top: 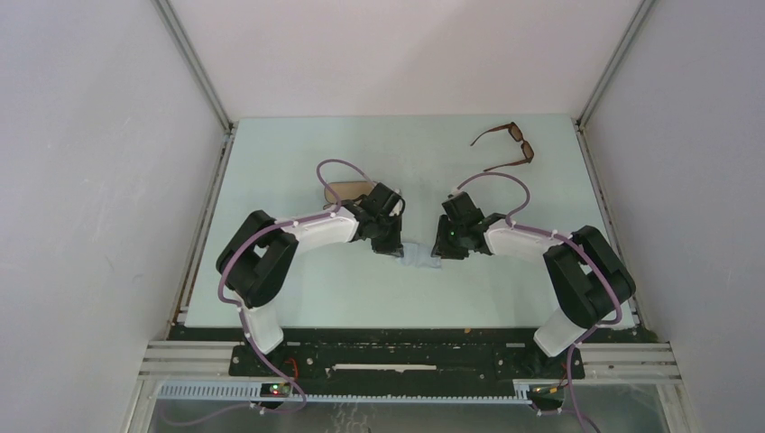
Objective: Organize the sunglasses
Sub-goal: Pick up the glasses cleaning cloth from the center of the board.
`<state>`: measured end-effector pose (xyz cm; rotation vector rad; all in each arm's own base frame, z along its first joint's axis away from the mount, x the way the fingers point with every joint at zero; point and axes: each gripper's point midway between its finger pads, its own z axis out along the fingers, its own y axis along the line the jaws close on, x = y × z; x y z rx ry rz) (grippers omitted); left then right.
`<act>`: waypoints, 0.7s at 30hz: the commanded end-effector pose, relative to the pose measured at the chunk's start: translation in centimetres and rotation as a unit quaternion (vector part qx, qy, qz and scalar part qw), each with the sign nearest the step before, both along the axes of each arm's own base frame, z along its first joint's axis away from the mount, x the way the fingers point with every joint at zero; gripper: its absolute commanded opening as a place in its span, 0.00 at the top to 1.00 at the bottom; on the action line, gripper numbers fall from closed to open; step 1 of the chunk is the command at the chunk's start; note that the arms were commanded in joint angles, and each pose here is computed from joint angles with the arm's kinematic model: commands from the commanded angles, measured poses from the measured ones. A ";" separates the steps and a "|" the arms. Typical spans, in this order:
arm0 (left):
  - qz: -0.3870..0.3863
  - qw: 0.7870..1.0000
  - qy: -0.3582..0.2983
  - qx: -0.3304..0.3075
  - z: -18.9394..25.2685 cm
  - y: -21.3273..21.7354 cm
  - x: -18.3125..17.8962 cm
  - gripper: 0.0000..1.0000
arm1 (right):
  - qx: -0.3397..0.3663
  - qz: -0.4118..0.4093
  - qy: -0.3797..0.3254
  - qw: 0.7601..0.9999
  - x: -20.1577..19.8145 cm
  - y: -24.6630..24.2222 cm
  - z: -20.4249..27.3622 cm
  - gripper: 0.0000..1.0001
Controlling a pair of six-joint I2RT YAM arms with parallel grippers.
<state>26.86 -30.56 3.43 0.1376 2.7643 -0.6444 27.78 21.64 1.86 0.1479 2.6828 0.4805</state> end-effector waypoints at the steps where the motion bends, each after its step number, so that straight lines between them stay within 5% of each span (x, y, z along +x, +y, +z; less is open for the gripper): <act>1: -0.012 1.000 -0.007 -0.006 0.2 -0.1 0.0 1.00 | -0.014 -0.007 0.001 1.000 0.2 0.0 -0.3 0.61; 6: -0.011 1.000 -0.006 -0.003 0.0 0.0 -0.1 1.00 | -0.009 -0.004 0.005 1.000 -0.1 0.8 -0.7 0.65; 11: -0.011 1.000 -0.008 -0.004 0.0 0.1 -0.2 1.00 | -0.022 -0.016 0.006 1.000 -0.2 0.5 -1.0 0.44; 21: -0.009 1.000 -0.006 -0.006 -0.3 0.0 -0.1 1.00 | -0.048 -0.044 -0.016 0.998 0.1 -1.7 -0.4 0.44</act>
